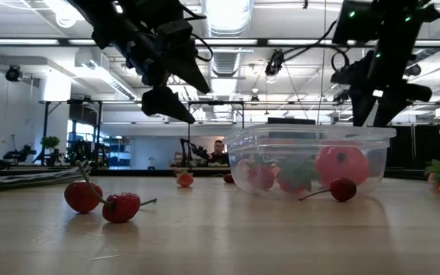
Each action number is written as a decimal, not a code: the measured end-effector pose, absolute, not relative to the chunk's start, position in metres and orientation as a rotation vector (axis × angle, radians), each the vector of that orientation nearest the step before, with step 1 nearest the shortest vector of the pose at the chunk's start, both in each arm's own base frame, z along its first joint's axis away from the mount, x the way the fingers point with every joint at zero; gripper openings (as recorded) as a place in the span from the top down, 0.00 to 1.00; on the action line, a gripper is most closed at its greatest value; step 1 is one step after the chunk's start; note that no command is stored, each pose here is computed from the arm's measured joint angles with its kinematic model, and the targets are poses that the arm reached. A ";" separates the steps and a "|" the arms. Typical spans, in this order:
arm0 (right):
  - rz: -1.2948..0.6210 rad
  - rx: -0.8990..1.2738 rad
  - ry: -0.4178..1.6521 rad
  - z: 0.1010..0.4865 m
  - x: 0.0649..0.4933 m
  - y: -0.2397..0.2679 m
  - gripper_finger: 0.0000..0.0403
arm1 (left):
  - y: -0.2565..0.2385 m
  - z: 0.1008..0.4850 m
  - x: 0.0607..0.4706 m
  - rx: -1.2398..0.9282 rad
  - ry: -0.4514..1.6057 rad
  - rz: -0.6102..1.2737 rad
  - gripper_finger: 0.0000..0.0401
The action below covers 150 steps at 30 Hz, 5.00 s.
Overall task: Pick and placing Produce into tupperware
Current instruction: Put the strawberry into the transparent bin
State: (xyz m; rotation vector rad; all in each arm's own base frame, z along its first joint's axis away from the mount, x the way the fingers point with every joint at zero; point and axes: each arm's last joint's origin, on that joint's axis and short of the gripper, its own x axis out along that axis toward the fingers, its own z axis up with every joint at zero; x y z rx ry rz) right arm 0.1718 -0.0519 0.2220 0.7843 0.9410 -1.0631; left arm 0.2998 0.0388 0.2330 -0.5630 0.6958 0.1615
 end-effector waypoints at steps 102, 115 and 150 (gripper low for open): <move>-0.614 0.850 1.239 0.203 0.232 -0.109 0.65 | 0.048 0.230 0.295 -0.568 0.720 0.260 0.07; -0.324 0.734 1.088 0.221 0.269 -0.029 0.61 | 0.040 0.229 0.295 -0.543 0.750 0.218 0.07; -0.950 0.305 0.887 0.362 0.250 -0.039 0.35 | 0.039 0.192 0.299 0.004 0.978 0.035 0.09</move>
